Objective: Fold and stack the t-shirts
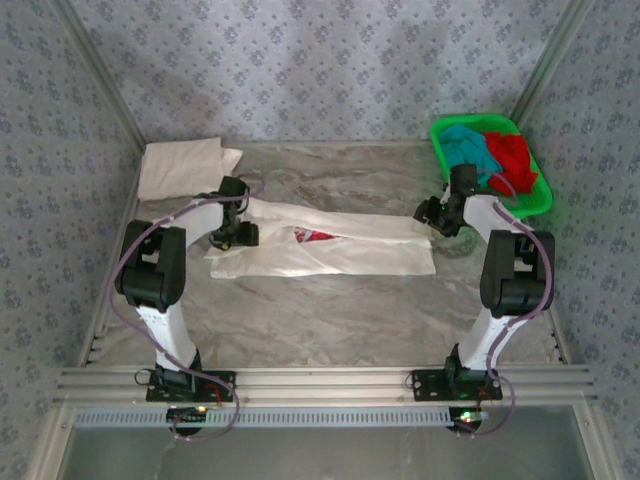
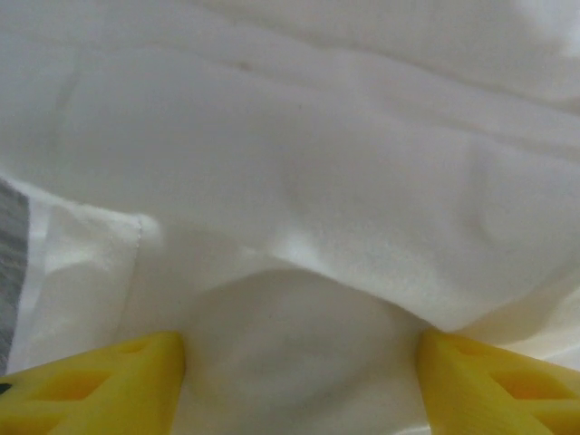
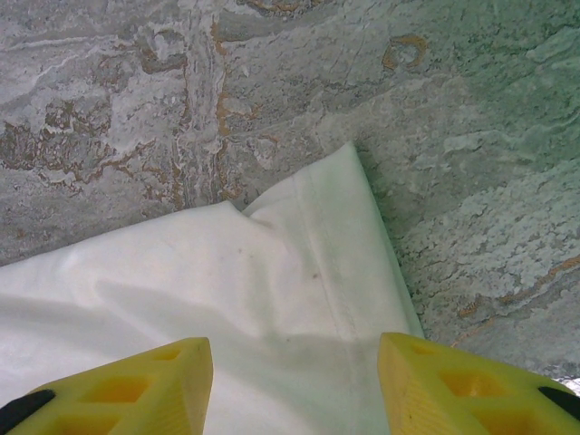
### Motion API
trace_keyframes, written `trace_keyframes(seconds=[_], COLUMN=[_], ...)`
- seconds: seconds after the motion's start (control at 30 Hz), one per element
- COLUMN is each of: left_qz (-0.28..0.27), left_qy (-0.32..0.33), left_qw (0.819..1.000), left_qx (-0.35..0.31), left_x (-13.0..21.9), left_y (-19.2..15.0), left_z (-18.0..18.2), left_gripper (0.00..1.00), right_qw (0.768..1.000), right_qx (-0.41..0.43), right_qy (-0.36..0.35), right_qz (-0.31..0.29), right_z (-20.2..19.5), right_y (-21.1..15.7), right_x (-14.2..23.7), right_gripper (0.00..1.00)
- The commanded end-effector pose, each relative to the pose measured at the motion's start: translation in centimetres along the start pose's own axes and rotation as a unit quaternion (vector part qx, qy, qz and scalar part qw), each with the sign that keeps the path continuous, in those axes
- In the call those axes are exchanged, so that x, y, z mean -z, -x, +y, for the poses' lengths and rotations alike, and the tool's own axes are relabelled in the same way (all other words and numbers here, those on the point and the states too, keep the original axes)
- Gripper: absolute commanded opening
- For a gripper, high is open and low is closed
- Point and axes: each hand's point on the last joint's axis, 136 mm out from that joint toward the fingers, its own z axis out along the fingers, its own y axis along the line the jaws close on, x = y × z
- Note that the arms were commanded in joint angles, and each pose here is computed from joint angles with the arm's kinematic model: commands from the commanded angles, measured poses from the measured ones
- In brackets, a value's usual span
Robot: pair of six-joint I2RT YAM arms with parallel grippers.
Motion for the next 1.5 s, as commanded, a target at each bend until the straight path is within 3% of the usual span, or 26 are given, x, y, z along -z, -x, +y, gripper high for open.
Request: trace_keyframes(seconds=[0.0, 0.1, 0.27, 0.3, 0.37, 0.4, 0.5, 0.57, 0.6, 0.63, 0.7, 1.0, 1.07, 1.27, 1.47], left_qz=[-0.006, -0.016, -0.050, -0.054, -0.055, -0.055, -0.055, -0.052, -0.049, -0.044, -0.034, -0.001, -0.001, -0.010, -0.013], left_qy=[-0.015, 0.003, 0.007, 0.011, 0.029, 0.034, 0.036, 0.037, 0.038, 0.039, 0.039, 0.018, 0.020, 0.024, 0.024], left_qw=[1.000, 1.000, 0.999, 0.998, 0.998, 0.998, 0.998, 0.998, 0.998, 0.998, 0.998, 1.000, 1.000, 1.000, 1.000], left_qx=[0.006, 0.001, -0.006, -0.009, -0.016, -0.021, -0.024, -0.025, -0.024, -0.021, -0.018, 0.000, 0.000, -0.002, -0.005], left_x=[0.5, 0.7, 2.8, 3.3, 4.1, 4.5, 4.9, 4.6, 4.2, 3.9, 3.5, 3.7, 3.5, 2.7, 2.5], left_y=[-0.6, 0.1, 2.6, 3.2, 3.8, 4.0, 3.9, 3.4, 3.1, 2.7, 1.9, -3.1, -3.5, -2.9, -2.3], left_z=[-1.0, -0.5, -0.7, -0.7, -0.3, -0.2, -0.1, 0.0, 0.1, 0.2, 0.2, 0.4, 0.5, 0.9, 0.9], left_gripper=[0.57, 0.37, 0.29, 0.32, 0.58, 0.58, 0.45, 0.27, 0.24, 0.29, 0.51, 0.53, 0.48, 0.21, 0.10], right_qw=[1.000, 1.000, 1.000, 1.000, 1.000, 1.000, 1.000, 1.000, 1.000, 1.000, 1.000, 1.000, 1.000, 1.000, 1.000], right_qx=[0.000, 0.000, 0.005, 0.005, 0.006, 0.005, 0.007, 0.005, 0.005, 0.004, 0.005, 0.008, 0.006, 0.006, 0.009], right_qy=[0.007, 0.010, 0.009, 0.008, 0.008, 0.008, 0.007, 0.007, 0.008, 0.009, 0.011, 0.012, 0.013, 0.019, 0.017], right_qz=[-0.005, 0.000, 0.003, 0.003, 0.002, 0.002, 0.002, 0.003, 0.003, 0.003, 0.004, 0.003, 0.002, 0.005, -0.001], right_z=[0.6, 0.8, 1.0, 1.0, 1.1, 1.1, 1.0, 0.9, 0.9, 0.9, 1.0, 0.9, 0.9, 1.4, 1.5], right_y=[0.5, 0.3, 0.1, 0.1, 0.1, 0.2, 0.1, 0.0, 0.0, 0.1, 0.1, 0.2, 0.3, 0.0, 0.0], right_x=[0.7, 0.4, 0.4, 0.4, 0.5, 0.5, 0.6, 0.6, 0.6, 0.6, 0.5, 0.8, 0.6, 0.3, 1.1], right_gripper=[0.54, 0.54, 0.53, 0.53, 0.53, 0.53, 0.53, 0.53, 0.53, 0.53, 0.53, 0.53, 0.53, 0.53, 0.53])
